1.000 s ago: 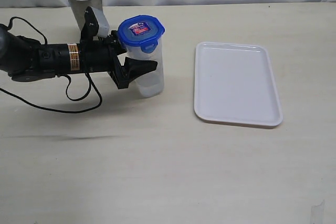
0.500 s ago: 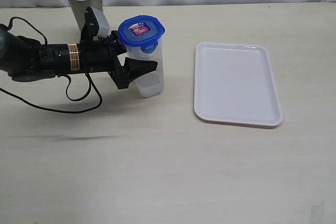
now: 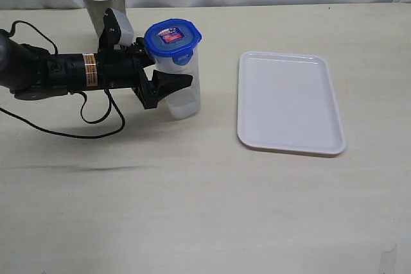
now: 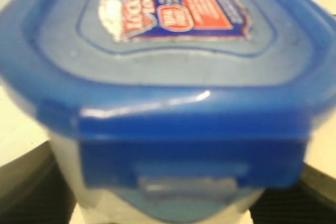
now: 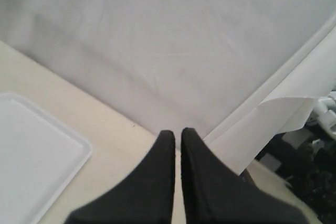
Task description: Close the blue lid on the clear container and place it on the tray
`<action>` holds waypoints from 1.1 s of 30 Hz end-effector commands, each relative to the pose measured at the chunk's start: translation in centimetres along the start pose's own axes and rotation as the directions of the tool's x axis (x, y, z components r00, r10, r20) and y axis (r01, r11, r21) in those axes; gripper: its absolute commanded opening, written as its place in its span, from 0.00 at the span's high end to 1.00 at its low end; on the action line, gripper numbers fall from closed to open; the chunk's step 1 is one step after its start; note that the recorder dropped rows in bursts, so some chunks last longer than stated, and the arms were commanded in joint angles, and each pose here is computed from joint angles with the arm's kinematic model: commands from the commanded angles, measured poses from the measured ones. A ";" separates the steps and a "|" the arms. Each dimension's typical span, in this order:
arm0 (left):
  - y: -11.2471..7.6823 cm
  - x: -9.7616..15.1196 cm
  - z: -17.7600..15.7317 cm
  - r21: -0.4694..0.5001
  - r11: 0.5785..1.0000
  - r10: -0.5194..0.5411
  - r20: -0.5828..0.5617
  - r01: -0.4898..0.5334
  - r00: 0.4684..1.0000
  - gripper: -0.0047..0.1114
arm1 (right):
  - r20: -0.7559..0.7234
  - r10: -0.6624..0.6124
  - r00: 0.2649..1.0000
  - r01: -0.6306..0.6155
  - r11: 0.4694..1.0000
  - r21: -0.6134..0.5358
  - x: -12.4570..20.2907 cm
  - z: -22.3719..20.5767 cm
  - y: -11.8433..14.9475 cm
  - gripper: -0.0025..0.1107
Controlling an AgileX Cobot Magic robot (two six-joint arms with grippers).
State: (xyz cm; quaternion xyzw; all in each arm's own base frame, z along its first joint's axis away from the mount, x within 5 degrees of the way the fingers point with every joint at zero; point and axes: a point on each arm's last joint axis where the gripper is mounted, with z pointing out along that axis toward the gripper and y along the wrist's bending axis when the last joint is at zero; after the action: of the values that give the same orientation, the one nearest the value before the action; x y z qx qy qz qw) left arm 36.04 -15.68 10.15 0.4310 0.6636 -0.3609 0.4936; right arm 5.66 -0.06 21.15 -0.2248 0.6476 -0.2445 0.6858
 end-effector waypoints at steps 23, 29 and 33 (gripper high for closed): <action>0.0 -0.6 0.1 0.000 1.000 0.015 0.014 -0.015 1.000 0.96 | -0.290 0.049 0.956 -0.101 0.981 -0.165 2.6 -0.6 1.8 0.94; 0.0 -0.6 0.1 -0.001 1.000 0.014 0.015 -0.014 1.000 0.96 | -0.288 0.074 0.955 -0.125 0.978 -0.164 2.5 -0.5 1.8 0.94; 0.0 -0.6 0.1 0.000 1.000 0.014 0.018 -0.014 1.000 0.96 | -0.288 0.076 0.955 -0.127 0.978 -0.164 2.5 -0.5 1.8 0.94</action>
State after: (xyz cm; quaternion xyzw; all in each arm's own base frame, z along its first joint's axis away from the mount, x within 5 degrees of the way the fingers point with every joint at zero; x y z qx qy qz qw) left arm 36.04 -15.68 10.15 0.4310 0.6636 -0.3609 0.4936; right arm 5.31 -0.18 18.07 -0.2219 0.7680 -0.1797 0.5732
